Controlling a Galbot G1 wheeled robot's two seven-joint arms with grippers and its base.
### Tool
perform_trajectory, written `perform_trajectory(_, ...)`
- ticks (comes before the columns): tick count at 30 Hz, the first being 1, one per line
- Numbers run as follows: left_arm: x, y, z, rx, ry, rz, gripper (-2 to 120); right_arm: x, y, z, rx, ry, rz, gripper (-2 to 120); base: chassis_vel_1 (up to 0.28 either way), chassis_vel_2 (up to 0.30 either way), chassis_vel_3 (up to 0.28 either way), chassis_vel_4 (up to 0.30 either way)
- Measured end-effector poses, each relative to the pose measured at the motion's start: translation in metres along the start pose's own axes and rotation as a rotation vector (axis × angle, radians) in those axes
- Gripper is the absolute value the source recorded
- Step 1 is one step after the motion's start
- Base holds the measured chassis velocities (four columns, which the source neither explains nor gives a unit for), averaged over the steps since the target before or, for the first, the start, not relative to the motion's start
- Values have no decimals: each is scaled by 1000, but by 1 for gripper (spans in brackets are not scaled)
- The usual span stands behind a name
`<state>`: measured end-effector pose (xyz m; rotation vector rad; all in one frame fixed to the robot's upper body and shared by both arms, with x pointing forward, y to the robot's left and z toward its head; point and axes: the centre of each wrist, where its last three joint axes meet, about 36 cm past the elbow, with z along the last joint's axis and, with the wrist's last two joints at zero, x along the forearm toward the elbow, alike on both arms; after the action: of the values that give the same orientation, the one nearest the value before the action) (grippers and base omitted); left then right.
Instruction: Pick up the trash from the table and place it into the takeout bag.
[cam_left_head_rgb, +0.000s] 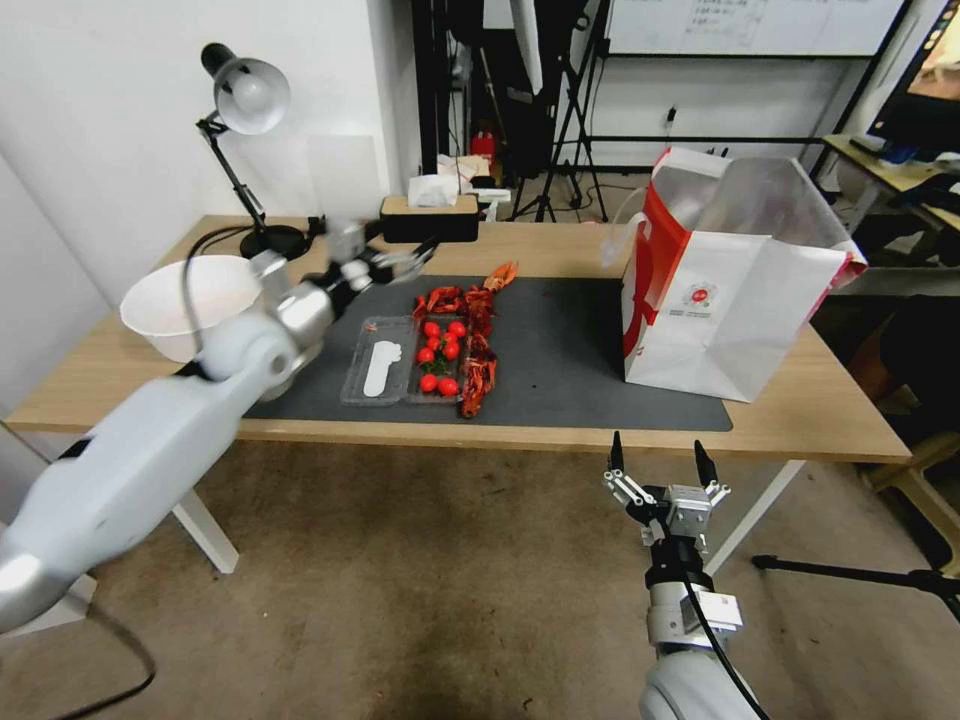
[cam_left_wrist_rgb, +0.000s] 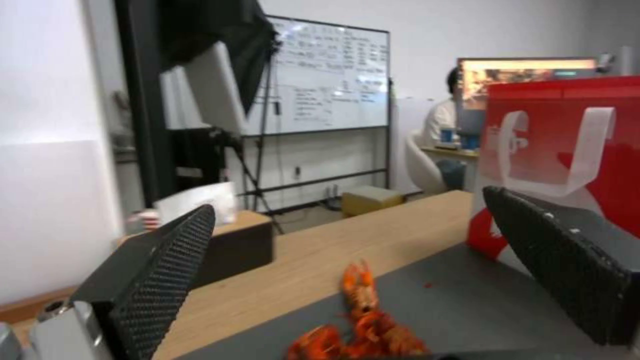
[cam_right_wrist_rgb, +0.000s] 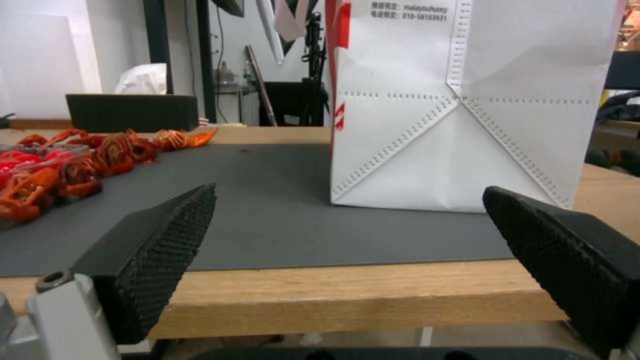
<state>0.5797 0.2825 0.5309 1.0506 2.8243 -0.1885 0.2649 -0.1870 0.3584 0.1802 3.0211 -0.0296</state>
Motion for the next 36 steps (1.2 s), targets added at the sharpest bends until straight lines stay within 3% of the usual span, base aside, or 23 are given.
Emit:
perform_trajectory(3, 20, 4, 3, -10, 12, -26, 100, 0, 0, 0, 1, 0, -2, 100, 0, 0, 0, 0)
perform_trajectory(6, 63, 10, 5, -38, 15, -82, 100, 0, 1, 1, 2, 1, -9, 100, 0, 0, 0, 0)
perform_trajectory(11, 86, 6, 4, -66, 5, -114, 100, 0, 2, 1, 2, 2, -13, 100, 0, 0, 0, 0)
perform_trajectory(14, 125, -8, 15, -120, -23, -190, 100, 2, 1, 2, 5, 6, -15, 100, 0, 0, 0, 0)
perform_trajectory(20, 157, -17, 28, -131, -18, -275, 100, 3, 1, 2, 6, 7, -15, 100, 0, 0, 0, 0)
perform_trajectory(23, 180, -25, 36, -132, -25, -364, 100, 3, 2, 3, 5, 6, -14, 100, 0, 0, 0, 0)
perform_trajectory(24, 180, -25, 36, -132, -25, -364, 100, 3, 2, 3, 5, 6, -14, 100, 0, 0, 0, 0)
perform_trajectory(27, 213, -34, 50, -159, -49, -467, 100, 4, 3, 4, 4, 8, -15, 100, 0, 0, 0, 0)
perform_trajectory(36, 268, -63, 91, -173, -24, -563, 100, 5, 3, 4, 5, 9, -17, 100, 0, 0, 0, 0)
